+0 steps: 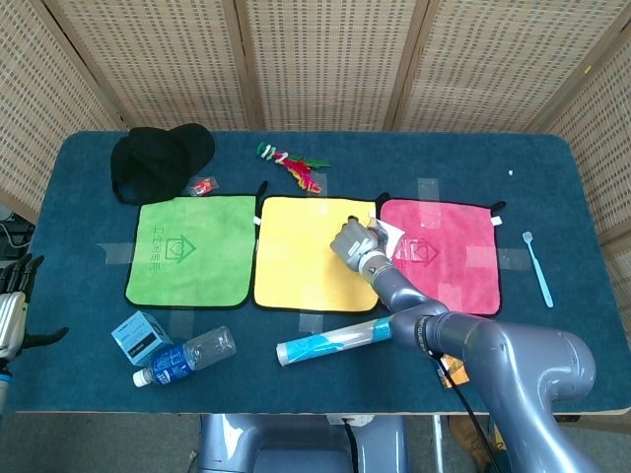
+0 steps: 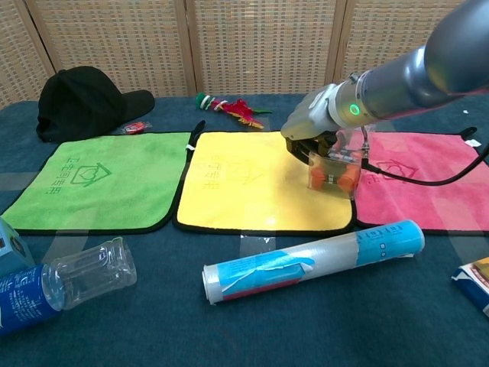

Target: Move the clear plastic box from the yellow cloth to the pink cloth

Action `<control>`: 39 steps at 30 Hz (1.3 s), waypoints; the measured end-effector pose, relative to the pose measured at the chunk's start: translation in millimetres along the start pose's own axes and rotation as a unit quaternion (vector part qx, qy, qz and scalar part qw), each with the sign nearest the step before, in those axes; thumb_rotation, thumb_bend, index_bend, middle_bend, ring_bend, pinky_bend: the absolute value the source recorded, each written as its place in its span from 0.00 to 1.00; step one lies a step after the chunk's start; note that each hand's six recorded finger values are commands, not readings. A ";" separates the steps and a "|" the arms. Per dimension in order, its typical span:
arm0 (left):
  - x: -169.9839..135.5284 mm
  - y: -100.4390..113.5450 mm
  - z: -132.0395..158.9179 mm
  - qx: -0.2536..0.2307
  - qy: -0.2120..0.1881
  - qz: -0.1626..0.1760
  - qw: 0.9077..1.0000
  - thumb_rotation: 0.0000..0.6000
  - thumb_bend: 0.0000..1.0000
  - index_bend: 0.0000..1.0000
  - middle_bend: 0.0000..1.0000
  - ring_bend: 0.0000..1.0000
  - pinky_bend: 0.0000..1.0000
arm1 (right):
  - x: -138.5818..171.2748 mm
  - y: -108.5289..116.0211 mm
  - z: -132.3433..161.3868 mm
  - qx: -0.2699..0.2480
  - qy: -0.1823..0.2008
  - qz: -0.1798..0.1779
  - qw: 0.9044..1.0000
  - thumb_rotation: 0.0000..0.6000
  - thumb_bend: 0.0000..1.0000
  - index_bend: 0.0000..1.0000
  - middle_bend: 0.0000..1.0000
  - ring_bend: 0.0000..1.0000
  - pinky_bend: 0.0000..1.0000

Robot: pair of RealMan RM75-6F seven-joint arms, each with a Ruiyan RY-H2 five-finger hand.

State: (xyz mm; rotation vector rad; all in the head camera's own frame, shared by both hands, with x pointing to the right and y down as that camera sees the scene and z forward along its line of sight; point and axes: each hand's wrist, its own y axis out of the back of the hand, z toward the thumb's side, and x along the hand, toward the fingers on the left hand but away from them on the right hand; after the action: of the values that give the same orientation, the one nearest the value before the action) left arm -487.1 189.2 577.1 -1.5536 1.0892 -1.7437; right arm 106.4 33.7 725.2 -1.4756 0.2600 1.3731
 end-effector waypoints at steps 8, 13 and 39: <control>0.5 -1.9 1.8 0.002 -0.001 -0.003 1.000 1.00 0.00 0.00 0.00 0.00 0.00 | 8.3 -14.8 -1.6 0.044 -0.003 0.026 0.999 1.00 1.00 0.53 0.46 0.28 0.25; 0.7 -2.7 2.8 0.003 -0.002 -0.004 1.000 1.00 0.00 0.00 0.00 0.00 0.00 | 14.2 -24.7 -1.4 0.070 0.000 0.036 0.997 1.00 1.00 0.53 0.46 0.28 0.25; -4.3 -4.2 9.7 0.005 -0.014 -0.004 1.000 1.00 0.00 0.00 0.00 0.00 0.00 | 46.1 -76.1 -59.9 0.055 -0.056 0.074 0.994 1.00 1.00 0.54 0.48 0.27 0.25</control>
State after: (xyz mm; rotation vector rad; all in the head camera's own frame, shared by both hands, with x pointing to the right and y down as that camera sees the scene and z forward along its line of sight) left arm -476.4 192.9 578.4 -1.5734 1.0595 -1.7254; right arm 212.8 41.1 714.3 -1.3046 0.3753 1.5301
